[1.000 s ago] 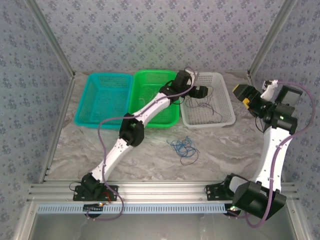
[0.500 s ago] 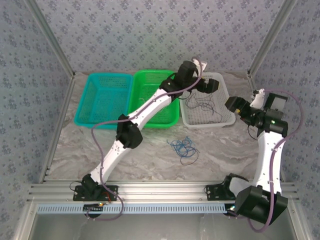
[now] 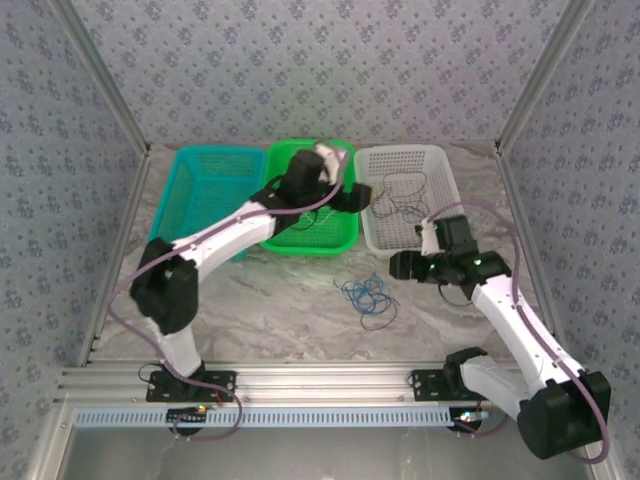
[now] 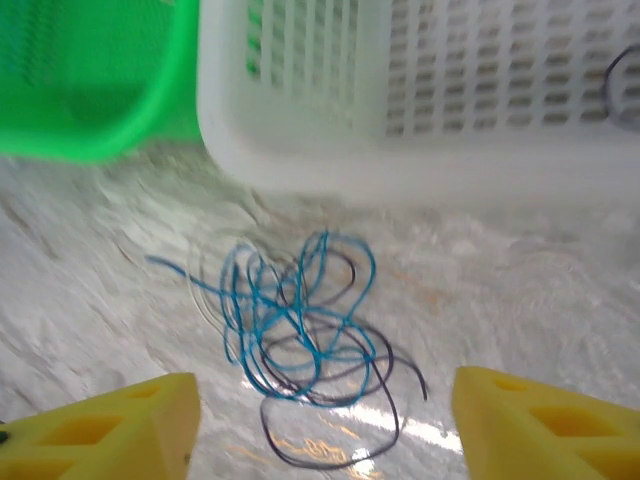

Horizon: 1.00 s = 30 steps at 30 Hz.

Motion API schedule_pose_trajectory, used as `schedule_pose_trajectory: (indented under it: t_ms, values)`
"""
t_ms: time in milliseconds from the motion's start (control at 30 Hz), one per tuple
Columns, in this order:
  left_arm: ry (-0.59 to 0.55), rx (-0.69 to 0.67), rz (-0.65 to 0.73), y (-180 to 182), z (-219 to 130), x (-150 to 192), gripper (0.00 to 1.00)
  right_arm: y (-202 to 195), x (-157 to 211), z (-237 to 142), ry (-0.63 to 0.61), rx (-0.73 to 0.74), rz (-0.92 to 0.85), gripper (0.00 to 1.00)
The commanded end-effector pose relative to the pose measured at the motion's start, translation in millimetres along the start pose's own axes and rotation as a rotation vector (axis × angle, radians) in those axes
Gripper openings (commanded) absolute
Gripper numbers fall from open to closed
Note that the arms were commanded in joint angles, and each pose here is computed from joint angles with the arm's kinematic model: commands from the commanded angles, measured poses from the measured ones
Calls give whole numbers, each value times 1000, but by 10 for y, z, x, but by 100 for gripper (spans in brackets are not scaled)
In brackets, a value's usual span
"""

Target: Untangle the cables

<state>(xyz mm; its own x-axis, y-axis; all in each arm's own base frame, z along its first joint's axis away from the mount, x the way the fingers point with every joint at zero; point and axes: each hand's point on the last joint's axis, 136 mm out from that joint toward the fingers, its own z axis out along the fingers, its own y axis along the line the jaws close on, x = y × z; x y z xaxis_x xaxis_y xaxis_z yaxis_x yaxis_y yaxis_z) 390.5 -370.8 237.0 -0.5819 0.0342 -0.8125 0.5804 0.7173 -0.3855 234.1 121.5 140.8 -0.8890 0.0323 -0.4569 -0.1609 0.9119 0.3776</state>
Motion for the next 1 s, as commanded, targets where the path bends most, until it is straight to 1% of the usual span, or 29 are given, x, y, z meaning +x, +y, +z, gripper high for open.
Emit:
schedule_pose_trajectory:
  t_ms: [0, 67, 133, 167, 267, 333, 433, 467, 633, 733, 767, 800, 867, 967]
  values:
    - [-122, -11, -12, 59, -329, -169, 99, -70, 102, 163, -22, 94, 10, 63]
    - [-91, -24, -11, 108, -436, 62, 100, -131, 234, 316, 11, 143, 26, 62]
    - [-89, -34, -14, 148, -538, 204, 100, -190, 285, 455, 15, 172, 61, 56]
    - [-86, -48, -16, 180, -590, 275, 100, -202, 307, 526, 11, 177, 71, 53]
    - [-85, -75, -26, 241, -741, 408, 99, -182, 310, 688, -28, 174, 62, 48]
    - [-88, -70, -25, 236, -818, 463, 99, -169, 314, 752, -48, 179, 44, 48]
    - [-67, -56, -17, 204, -879, 567, 99, -313, 329, 809, -58, 266, 44, 46]
    - [-61, -56, -16, 196, -893, 595, 100, -326, 325, 825, -59, 273, 44, 46]
    - [-41, -55, 6, 151, -915, 726, 99, -374, 313, 934, -92, 275, 50, 46]
    - [-43, -40, 14, 101, -923, 735, 99, -343, 296, 986, -110, 244, 58, 45]
    - [-46, -36, 13, 86, -927, 730, 99, -325, 296, 998, -115, 232, 57, 43]
    - [-48, -34, 13, 81, -927, 727, 99, -334, 302, 1003, -117, 231, 59, 36]
    - [-49, -34, 13, 79, -934, 726, 99, -328, 317, 999, -118, 223, 49, 27]
    - [-47, -40, 9, 93, -928, 755, 99, -284, 353, 981, -122, 185, 31, 21]
